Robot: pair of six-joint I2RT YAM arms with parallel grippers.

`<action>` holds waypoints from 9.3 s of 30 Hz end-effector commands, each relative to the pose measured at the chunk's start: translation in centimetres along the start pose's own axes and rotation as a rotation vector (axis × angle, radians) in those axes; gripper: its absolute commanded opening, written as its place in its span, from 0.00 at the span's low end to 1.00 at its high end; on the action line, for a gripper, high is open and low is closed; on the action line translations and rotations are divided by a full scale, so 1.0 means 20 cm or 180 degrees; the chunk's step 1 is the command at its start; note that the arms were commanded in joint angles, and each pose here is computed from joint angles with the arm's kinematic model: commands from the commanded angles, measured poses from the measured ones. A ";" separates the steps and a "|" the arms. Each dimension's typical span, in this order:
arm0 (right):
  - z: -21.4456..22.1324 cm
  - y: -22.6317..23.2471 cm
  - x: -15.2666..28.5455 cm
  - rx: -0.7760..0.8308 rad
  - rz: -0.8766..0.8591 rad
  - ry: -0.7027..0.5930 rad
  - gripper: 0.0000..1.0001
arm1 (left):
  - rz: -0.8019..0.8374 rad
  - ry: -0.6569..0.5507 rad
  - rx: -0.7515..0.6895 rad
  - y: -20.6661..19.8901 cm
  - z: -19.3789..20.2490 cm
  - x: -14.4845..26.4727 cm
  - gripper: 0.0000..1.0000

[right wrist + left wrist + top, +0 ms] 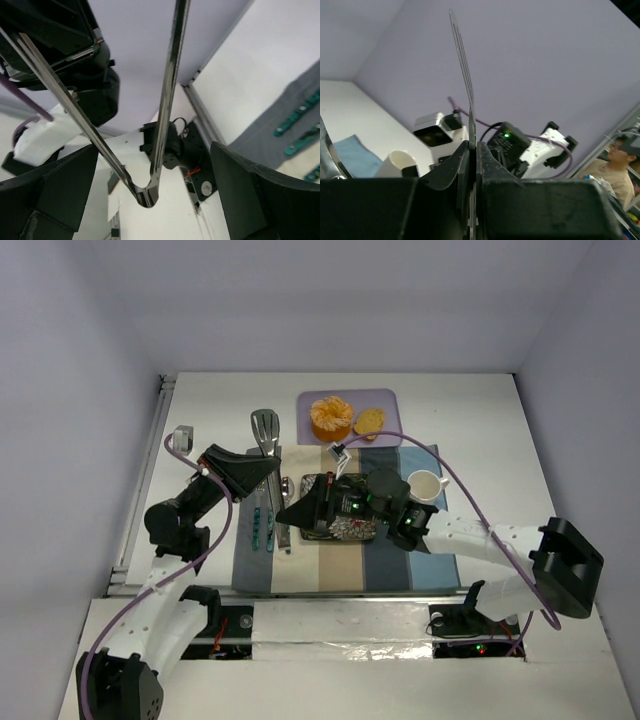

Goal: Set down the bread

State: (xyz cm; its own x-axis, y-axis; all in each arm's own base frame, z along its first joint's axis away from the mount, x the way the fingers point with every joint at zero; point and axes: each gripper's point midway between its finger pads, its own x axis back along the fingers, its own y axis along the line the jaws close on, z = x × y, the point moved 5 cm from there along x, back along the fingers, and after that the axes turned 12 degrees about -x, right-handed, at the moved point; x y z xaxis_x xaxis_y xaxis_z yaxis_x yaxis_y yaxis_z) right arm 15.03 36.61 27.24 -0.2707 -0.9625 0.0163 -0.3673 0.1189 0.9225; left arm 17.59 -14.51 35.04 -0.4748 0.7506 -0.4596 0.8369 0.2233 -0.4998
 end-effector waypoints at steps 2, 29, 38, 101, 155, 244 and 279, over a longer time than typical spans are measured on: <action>0.00 0.12 -0.05 0.0037 -0.0534 0.0104 1.00 | 0.0549 -0.0149 -0.0180 -0.19 -0.04 0.02 0.00; 0.04 0.07 -0.10 -0.0164 -0.0816 0.0132 0.61 | 0.0854 -0.0288 0.0033 -0.23 0.03 0.00 0.00; -0.01 0.09 -0.02 -0.0055 -0.0525 -0.0135 0.48 | 0.0575 -0.0072 -0.0054 -0.18 0.06 -0.02 0.48; -1.06 -0.96 0.36 -0.0048 0.3196 -0.0124 0.56 | -0.1564 0.1220 -0.1264 0.19 0.25 0.29 0.21; -0.75 -0.49 0.41 -0.0118 0.1750 -0.0062 0.20 | -0.1580 0.1195 -0.1265 0.21 0.24 0.30 0.19; -0.83 -0.84 0.57 -0.0743 0.2411 -0.0724 0.15 | -0.1540 0.1087 -0.1327 0.17 0.22 0.30 0.18; 0.27 -0.60 0.95 -0.1370 0.2101 0.0279 0.18 | -0.1573 0.1176 -0.1243 0.22 0.24 0.30 0.18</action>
State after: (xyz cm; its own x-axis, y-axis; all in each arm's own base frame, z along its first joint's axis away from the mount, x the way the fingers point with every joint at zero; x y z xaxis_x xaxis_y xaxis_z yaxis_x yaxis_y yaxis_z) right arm 9.73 17.81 13.93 -0.2530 -0.7157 0.6510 0.2499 0.6017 0.7586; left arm 16.89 -11.78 25.93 -0.7637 0.6371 0.1039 0.5946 0.7569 -0.2712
